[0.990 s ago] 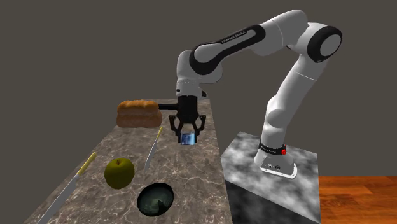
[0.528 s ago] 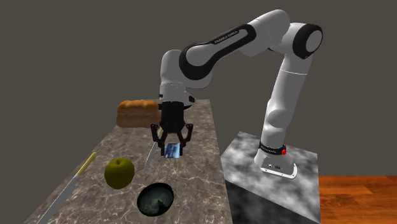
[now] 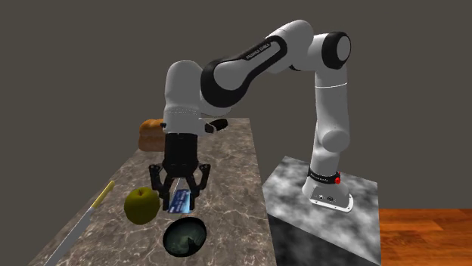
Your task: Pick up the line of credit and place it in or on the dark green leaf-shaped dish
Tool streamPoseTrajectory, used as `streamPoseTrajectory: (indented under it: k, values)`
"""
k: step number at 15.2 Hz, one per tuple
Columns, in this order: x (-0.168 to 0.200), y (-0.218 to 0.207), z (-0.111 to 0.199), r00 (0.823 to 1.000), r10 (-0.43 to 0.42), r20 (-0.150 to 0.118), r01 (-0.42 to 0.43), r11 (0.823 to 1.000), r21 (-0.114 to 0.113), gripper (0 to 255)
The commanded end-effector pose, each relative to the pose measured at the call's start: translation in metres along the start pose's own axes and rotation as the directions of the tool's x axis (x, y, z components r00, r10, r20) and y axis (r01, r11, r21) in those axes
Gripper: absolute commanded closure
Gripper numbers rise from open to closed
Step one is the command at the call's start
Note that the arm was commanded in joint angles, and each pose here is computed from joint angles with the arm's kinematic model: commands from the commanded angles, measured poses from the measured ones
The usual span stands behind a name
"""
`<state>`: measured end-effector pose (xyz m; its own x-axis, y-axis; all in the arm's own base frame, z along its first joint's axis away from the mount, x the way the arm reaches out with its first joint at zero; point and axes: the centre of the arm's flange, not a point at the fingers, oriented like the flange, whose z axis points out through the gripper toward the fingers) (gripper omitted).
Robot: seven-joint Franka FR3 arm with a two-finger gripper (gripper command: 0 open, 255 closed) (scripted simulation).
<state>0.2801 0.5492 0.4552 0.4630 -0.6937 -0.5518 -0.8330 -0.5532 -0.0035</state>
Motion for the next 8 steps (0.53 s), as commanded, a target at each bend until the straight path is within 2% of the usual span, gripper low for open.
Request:
streamPoseTrajectory:
  k: [1,8]
  values:
    - [-0.004,-0.005,0.008,1.0,0.002,-0.001,-0.002,1.0,0.001,255]
    - [0.017,-0.005,0.039,1.0,0.002,-0.001,-0.002,1.0,0.001,255]
